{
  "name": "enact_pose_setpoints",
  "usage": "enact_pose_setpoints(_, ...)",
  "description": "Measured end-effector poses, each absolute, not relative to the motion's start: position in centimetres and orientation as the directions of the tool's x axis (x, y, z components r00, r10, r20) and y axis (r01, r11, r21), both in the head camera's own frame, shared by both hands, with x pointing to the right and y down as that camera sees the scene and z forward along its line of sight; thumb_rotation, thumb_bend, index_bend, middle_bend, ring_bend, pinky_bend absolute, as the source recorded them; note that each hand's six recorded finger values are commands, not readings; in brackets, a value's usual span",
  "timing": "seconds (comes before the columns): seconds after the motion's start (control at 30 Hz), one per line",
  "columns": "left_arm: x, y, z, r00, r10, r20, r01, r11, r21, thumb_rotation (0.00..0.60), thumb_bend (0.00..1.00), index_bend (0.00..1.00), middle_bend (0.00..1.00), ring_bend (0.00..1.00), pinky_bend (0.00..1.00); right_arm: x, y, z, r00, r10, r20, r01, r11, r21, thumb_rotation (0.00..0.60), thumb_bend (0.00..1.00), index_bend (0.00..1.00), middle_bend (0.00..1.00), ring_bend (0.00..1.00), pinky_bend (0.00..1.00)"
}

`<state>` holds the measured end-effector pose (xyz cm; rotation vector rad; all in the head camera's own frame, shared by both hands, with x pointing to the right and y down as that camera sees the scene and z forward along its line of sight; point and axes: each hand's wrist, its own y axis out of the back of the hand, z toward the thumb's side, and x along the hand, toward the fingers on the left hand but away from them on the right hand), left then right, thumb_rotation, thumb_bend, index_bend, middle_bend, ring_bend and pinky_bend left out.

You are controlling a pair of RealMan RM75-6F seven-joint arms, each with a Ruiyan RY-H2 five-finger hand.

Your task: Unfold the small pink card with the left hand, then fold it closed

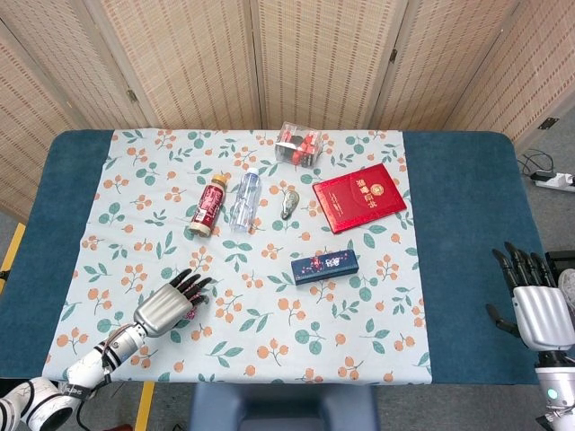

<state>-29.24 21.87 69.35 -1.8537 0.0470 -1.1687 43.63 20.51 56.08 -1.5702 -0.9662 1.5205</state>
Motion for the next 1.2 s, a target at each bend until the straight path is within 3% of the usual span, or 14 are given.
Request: enact_pose_setpoints(1.2,-31.0,22.4,71.1,0.459,-0.464,0.757,0.452,-0.612,-0.649,0.600,1.00,0.27,0.00,0.00,0.00,43.9,20.7,55.8,0.006,0.898,-0.441,0.031,-0.441,-0.897,0.600,0.32,0.00,0.00,0.00,0.00)
